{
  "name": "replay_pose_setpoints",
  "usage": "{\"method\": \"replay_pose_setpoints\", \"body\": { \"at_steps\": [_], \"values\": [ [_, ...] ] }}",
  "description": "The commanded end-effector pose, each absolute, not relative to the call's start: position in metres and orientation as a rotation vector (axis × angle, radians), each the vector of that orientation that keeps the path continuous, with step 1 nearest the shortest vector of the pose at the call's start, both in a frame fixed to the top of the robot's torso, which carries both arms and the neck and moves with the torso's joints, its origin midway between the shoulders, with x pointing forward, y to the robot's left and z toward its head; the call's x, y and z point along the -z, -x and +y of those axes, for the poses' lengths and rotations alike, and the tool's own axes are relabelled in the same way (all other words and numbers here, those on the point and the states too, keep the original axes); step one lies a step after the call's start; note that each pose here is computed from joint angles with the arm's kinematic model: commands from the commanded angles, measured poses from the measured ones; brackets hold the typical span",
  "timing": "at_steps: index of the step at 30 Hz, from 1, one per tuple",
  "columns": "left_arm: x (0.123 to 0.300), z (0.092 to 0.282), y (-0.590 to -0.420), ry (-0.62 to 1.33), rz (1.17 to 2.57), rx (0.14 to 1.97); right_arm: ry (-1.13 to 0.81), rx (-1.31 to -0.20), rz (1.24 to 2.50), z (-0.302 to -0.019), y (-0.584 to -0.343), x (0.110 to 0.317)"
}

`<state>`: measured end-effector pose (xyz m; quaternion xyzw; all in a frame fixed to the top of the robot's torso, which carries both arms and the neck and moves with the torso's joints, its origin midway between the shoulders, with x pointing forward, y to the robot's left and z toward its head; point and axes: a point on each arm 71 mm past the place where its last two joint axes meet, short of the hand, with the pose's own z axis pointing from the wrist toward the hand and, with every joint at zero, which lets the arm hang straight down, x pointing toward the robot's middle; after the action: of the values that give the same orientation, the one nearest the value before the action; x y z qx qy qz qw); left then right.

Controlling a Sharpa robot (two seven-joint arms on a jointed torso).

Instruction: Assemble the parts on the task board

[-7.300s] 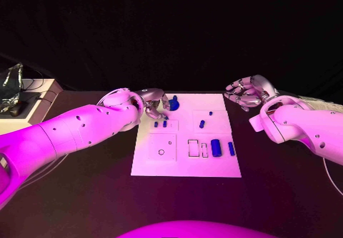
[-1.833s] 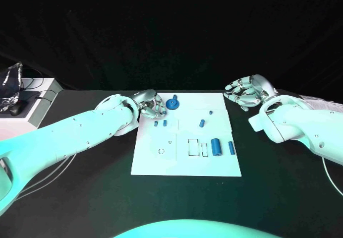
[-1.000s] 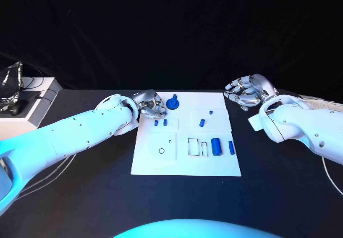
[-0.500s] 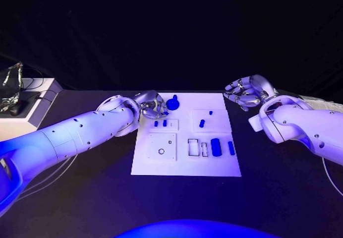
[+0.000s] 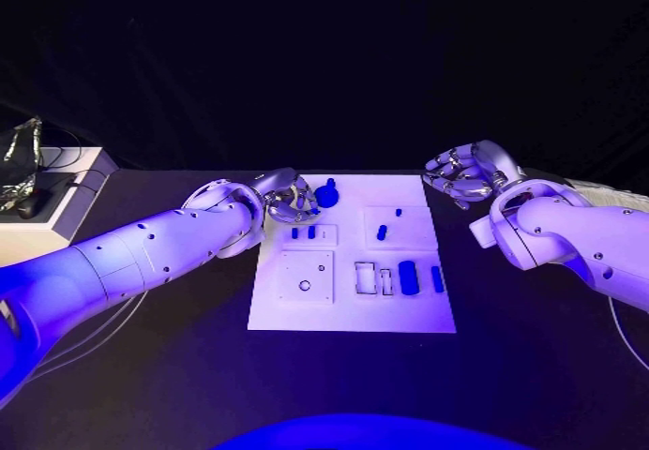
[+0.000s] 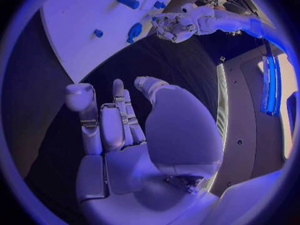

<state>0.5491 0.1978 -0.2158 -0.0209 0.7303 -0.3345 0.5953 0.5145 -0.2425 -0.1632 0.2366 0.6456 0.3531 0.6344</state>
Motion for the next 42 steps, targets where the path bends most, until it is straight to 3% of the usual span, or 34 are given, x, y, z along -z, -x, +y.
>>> {"method": "replay_pose_setpoints", "body": {
  "at_steps": [1,42],
  "values": [
    [0.2168,0.1977,-0.5494,0.057,1.714,0.785,-0.527,-0.817,1.473,-0.2415,-0.5142,0.1629],
    [0.2218,0.2007,-0.551,0.031,1.754,0.74,-0.527,-0.818,1.474,-0.241,-0.5142,0.1634]
  ]
}}
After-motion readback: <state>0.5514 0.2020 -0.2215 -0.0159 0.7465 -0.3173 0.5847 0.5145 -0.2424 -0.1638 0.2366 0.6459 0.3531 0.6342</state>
